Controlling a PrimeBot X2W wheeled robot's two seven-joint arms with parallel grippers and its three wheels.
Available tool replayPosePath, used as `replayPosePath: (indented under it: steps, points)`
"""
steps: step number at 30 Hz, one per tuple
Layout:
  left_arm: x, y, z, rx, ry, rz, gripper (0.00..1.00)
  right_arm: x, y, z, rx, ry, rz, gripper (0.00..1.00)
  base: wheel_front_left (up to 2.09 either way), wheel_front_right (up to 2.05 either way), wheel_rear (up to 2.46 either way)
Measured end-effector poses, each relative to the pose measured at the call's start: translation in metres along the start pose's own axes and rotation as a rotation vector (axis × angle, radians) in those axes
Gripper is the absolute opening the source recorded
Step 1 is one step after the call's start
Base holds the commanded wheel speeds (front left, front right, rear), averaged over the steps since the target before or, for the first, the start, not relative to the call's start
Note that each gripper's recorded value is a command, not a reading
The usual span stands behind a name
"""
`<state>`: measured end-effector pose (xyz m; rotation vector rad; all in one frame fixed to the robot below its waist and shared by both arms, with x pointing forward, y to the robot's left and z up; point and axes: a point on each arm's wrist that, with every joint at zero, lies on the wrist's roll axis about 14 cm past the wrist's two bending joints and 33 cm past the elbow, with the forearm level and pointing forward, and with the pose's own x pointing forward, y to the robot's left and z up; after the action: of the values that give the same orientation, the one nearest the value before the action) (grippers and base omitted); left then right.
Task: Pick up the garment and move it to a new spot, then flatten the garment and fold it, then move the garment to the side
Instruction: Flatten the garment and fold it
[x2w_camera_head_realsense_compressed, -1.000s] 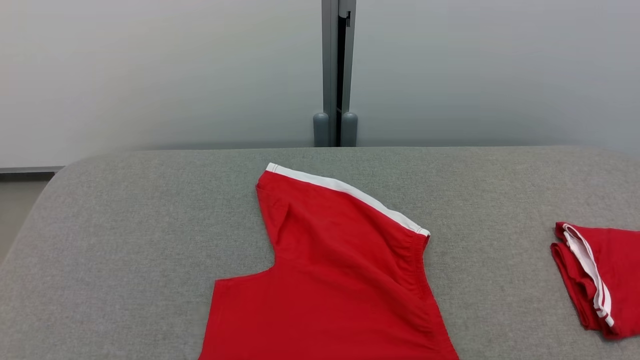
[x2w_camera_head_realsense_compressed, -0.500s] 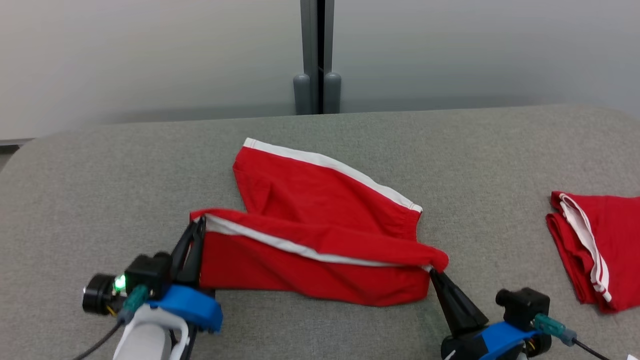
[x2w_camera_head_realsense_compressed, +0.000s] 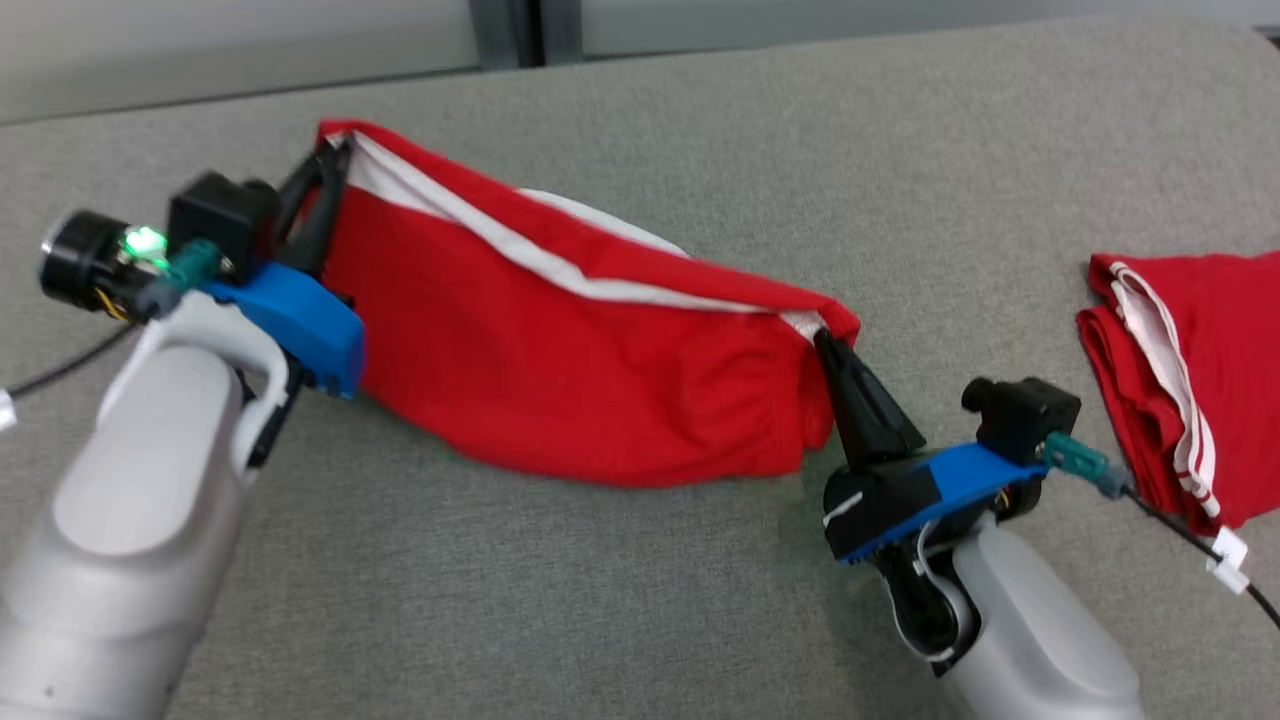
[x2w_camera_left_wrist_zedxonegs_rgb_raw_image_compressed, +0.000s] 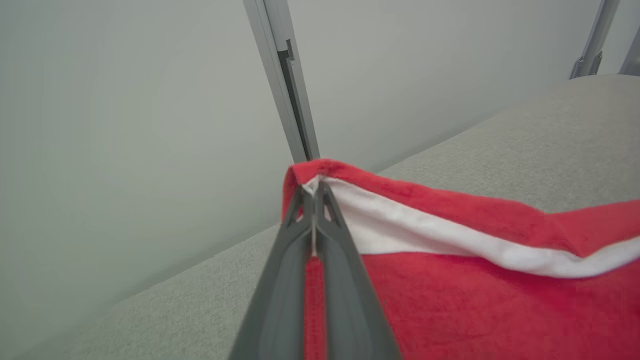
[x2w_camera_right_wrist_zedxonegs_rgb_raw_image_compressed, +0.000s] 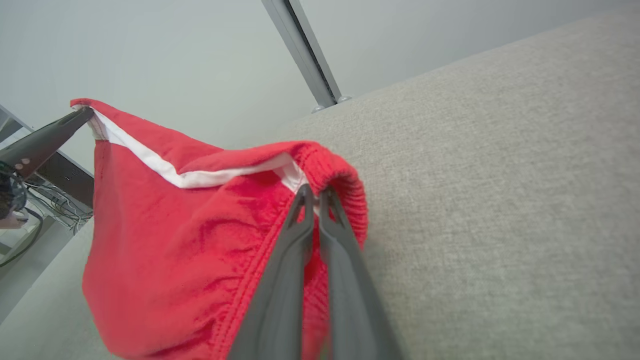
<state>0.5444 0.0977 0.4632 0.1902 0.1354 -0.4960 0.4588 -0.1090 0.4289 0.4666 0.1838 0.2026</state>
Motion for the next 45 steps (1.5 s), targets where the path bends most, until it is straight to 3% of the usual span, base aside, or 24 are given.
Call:
replayPosePath:
  steps: [6,14,15,16,17,18,19,29,33,45]
  points:
    - [0.024,0.023,-0.024,-0.025,0.068,0.029,0.0,0.02,-0.013,0.0,0.01,0.001,-0.025,0.0,0.0,0.0,0.0]
    - [0.035,0.027,-0.051,-0.048,0.111,0.038,0.0,0.028,-0.015,-0.005,0.028,0.013,-0.022,0.0,0.0,0.0,0.0]
    - [0.035,0.026,-0.054,-0.054,0.113,0.039,0.07,0.028,-0.017,-0.004,0.028,0.007,-0.03,0.0,0.0,0.0,0.0]
    - [0.035,0.024,-0.056,-0.065,0.115,0.04,0.07,0.028,-0.019,-0.002,0.024,0.002,-0.034,0.0,0.0,0.0,0.0]
    - [0.035,0.022,-0.057,-0.075,0.117,0.04,0.24,0.029,-0.019,-0.001,0.018,0.0,-0.031,0.07,0.0,0.0,0.0]
    - [0.034,0.02,-0.059,-0.085,0.12,0.042,0.87,0.029,-0.017,-0.001,0.011,-0.003,-0.027,0.52,0.0,0.0,0.0]
    - [0.033,0.019,-0.06,-0.092,0.12,0.045,1.0,0.029,-0.016,0.001,0.006,-0.006,-0.023,1.0,0.0,0.0,0.0]
    - [0.008,0.021,-0.059,-0.211,0.088,0.141,1.0,0.011,-0.029,0.017,-0.052,-0.061,-0.074,1.0,0.0,0.0,0.0]
    - [-0.012,0.003,-0.087,-0.276,0.148,0.15,1.0,-0.002,-0.044,0.018,-0.069,-0.068,-0.124,1.0,0.0,0.0,0.0]
    - [-0.02,-0.008,-0.127,-0.271,0.291,0.16,1.0,-0.024,-0.072,0.021,-0.08,-0.076,-0.217,1.0,0.0,0.0,0.0]
